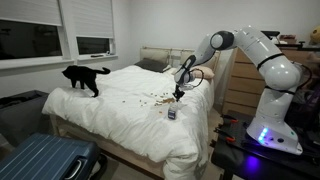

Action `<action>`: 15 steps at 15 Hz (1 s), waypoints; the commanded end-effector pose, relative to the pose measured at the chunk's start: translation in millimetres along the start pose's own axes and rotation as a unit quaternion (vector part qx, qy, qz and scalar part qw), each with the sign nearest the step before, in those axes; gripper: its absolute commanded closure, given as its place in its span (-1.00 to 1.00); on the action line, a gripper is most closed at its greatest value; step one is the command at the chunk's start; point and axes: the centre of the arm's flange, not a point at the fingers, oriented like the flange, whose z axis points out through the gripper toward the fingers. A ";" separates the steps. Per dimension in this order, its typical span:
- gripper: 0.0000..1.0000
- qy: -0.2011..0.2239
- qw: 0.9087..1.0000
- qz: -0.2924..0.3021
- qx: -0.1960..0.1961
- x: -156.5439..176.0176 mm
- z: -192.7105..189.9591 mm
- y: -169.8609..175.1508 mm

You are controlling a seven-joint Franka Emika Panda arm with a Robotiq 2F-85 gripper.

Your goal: Pick up some of the objects on the bed and place them in the jar

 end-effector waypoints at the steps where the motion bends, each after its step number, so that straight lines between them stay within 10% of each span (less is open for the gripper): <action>1: 0.98 -0.008 1.000 0.010 -0.007 -30.3 -46.2 8.7; 12: 0.98 0.005 1.000 0.007 -0.004 -57.2 -106.5 7.3; 13: 0.40 0.004 1.000 0.007 -0.002 -58.0 -109.0 6.7; 15: 0.24 0.000 1.000 0.009 -0.003 -61.0 -110.8 9.2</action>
